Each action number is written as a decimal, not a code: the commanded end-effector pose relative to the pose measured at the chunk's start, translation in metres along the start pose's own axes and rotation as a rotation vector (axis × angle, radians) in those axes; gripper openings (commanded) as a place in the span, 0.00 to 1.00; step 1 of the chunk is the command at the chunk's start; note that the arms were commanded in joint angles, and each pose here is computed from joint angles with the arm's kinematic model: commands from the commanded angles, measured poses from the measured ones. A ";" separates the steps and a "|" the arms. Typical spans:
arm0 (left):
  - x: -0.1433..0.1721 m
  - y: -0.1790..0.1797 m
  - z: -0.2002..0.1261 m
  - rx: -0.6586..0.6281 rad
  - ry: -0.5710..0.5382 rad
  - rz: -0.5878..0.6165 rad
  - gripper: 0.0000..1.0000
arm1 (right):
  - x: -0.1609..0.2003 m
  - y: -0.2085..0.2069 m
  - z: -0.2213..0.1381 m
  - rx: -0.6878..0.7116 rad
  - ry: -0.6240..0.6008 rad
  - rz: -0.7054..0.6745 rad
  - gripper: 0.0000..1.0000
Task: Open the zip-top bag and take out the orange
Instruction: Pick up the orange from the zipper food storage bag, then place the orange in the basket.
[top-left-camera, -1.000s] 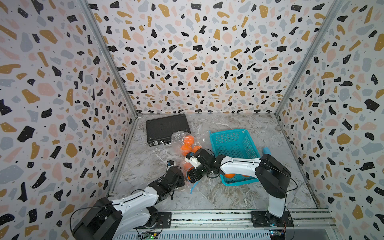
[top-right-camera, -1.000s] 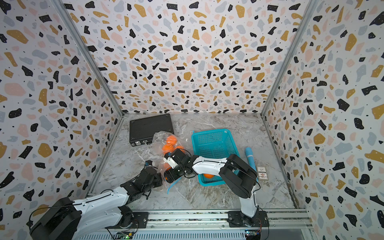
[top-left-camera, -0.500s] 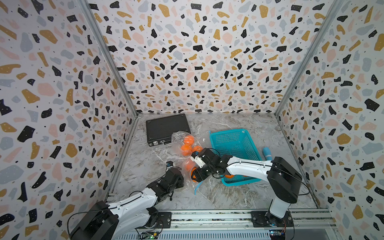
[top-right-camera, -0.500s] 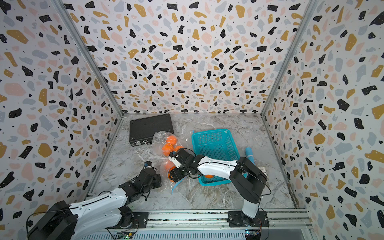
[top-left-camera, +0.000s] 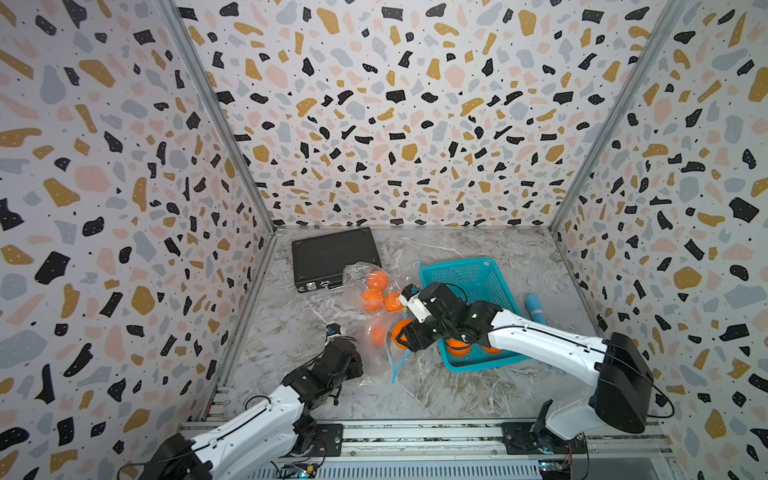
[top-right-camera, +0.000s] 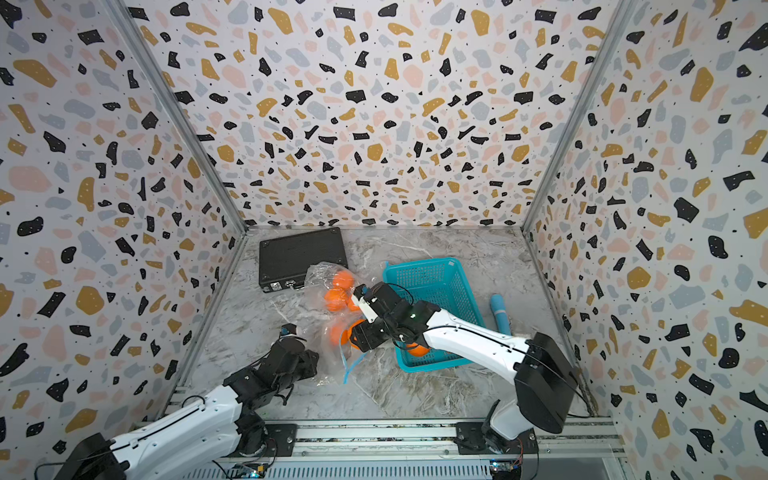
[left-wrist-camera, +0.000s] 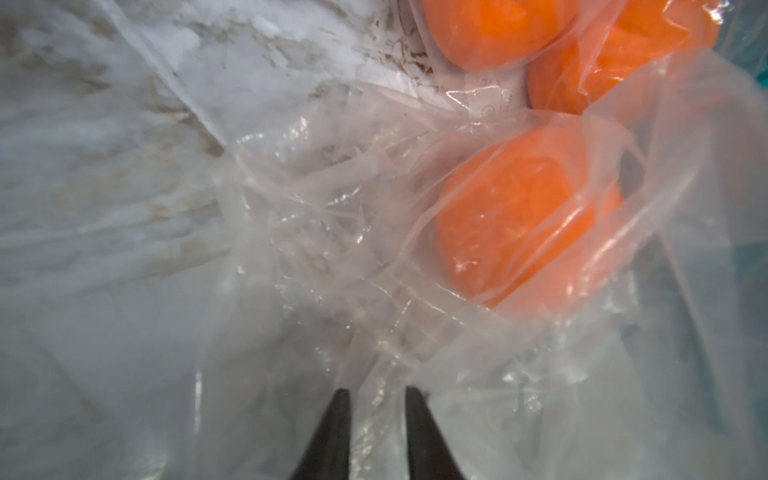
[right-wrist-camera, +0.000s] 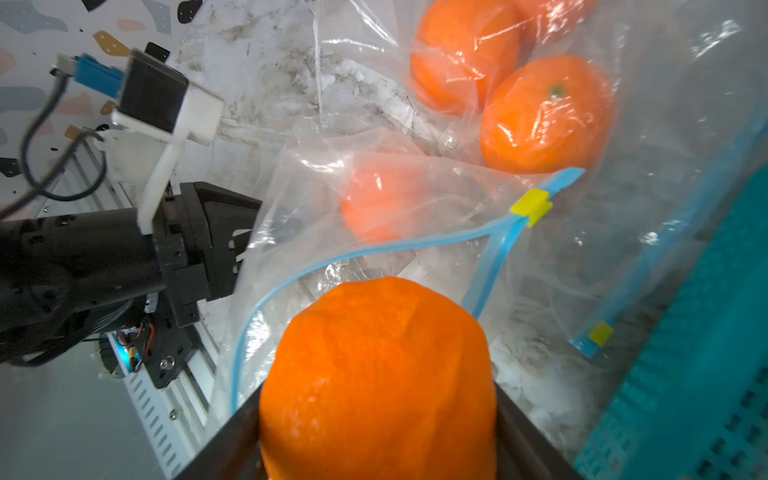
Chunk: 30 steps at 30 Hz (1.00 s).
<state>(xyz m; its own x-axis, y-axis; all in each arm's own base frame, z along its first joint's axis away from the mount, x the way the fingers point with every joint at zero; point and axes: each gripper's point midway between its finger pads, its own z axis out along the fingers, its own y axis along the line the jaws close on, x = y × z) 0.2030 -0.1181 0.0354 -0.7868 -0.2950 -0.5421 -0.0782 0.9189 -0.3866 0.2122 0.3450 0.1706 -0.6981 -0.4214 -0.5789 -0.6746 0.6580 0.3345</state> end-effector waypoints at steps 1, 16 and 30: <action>-0.010 -0.005 -0.013 0.009 -0.017 -0.007 0.46 | -0.007 -0.012 -0.036 0.069 -0.006 0.021 0.57; -0.058 -0.049 -0.076 0.146 -0.118 0.036 1.00 | -0.009 -0.146 -0.060 0.177 0.032 0.359 0.57; -0.053 -0.075 -0.047 0.144 -0.049 0.117 1.00 | 0.030 -0.206 0.019 0.261 0.365 0.469 0.57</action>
<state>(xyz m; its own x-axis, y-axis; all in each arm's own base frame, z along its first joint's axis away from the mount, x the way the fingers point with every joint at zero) 0.2108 -0.1570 0.1077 -0.8048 -0.1862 -0.5635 0.0770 0.9087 -0.4103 0.3469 0.2108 0.0694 -0.9689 -0.1842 -0.1653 -0.2246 0.9349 0.2748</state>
